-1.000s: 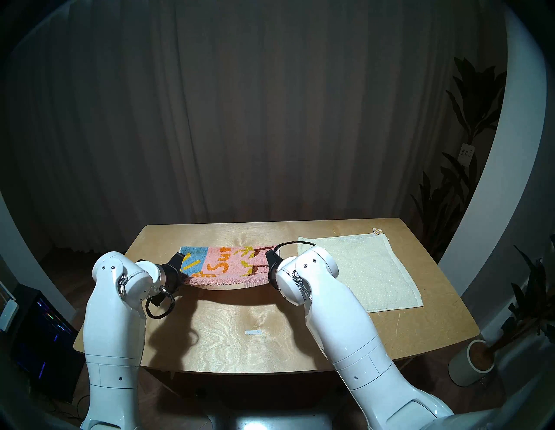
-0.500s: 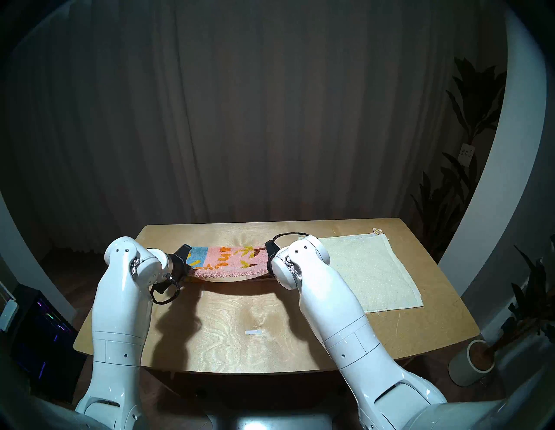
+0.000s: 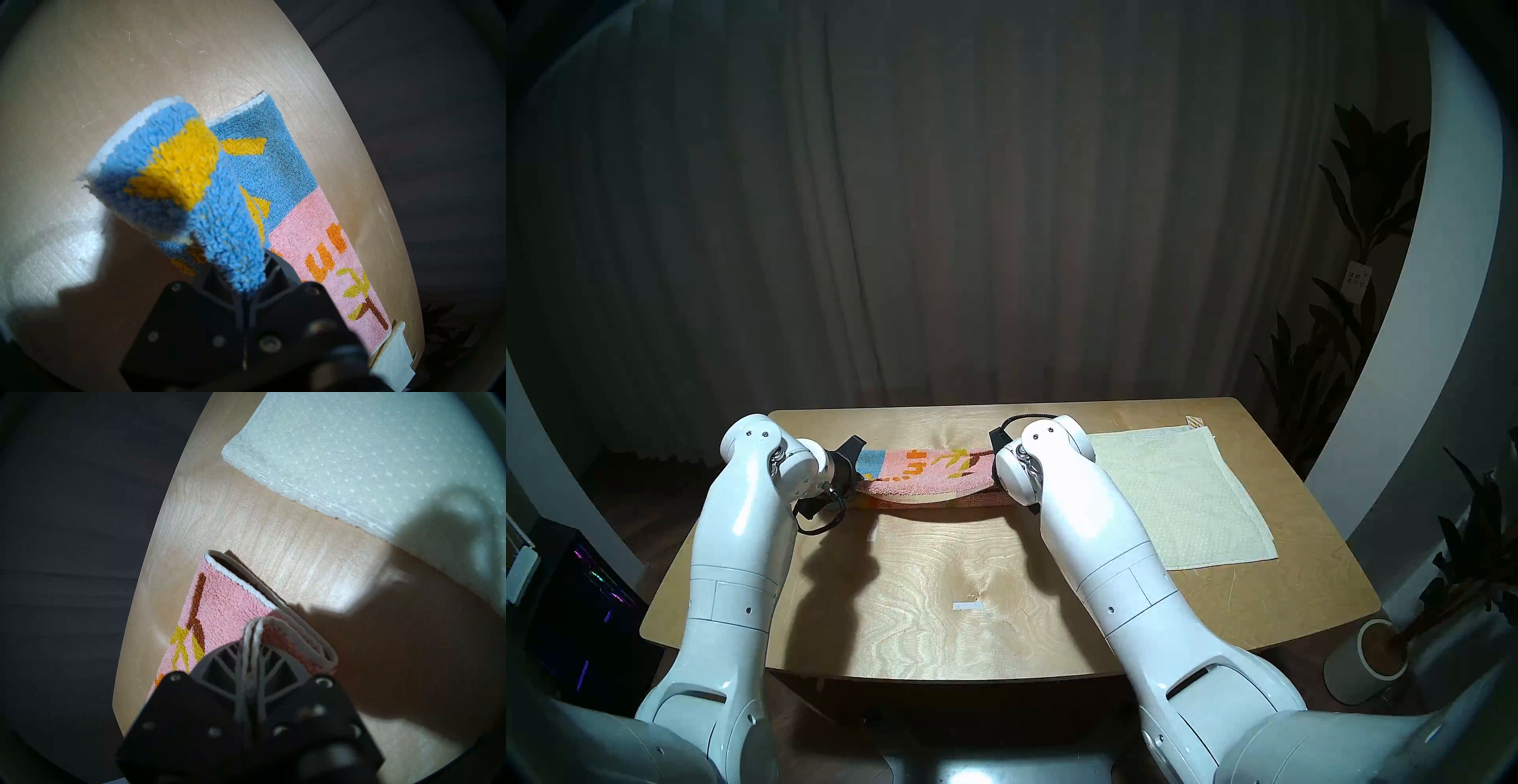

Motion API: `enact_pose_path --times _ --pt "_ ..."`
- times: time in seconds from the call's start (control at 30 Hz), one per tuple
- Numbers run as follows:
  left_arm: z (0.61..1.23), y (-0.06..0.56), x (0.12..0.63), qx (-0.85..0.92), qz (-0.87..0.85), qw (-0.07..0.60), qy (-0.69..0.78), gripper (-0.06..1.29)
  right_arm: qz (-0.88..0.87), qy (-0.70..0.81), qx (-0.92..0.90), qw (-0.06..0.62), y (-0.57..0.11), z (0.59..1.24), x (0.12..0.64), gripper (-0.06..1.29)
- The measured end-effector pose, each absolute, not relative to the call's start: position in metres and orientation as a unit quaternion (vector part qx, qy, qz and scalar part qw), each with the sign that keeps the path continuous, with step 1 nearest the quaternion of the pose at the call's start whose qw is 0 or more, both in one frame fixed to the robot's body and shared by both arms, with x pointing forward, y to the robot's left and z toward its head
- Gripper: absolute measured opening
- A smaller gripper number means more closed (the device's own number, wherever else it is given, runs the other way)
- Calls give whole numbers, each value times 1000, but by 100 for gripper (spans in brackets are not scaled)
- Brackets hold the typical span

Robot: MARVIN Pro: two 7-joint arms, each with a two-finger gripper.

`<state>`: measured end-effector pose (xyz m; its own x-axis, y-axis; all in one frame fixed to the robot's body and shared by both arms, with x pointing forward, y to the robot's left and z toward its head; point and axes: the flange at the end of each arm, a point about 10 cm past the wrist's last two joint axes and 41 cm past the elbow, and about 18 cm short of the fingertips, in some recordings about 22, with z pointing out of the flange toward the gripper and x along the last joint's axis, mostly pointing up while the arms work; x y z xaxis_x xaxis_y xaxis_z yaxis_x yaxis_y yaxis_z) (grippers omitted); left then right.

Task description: Fold each towel twice and stack them on table

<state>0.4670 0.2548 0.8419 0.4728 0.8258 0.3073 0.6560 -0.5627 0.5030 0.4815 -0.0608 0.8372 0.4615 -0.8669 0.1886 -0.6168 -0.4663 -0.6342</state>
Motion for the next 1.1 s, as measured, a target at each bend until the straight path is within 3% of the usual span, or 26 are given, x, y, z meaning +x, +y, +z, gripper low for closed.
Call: enact_pose_path --times 0.47,0.87,0.97,1.1 --pt "839 261 486 844 271 141 441 -2 -249 459 -815 250 -50 835 500 5" --pt "852 259 503 842 287 137 436 14 -252 470 -804 263 -53 844 518 5" --pt "854 259 507 841 290 134 436 28 -254 473 -802 264 -56 846 523 5" --pt "853 261 512 842 291 124 438 30 -255 477 -799 262 -60 846 529 5"
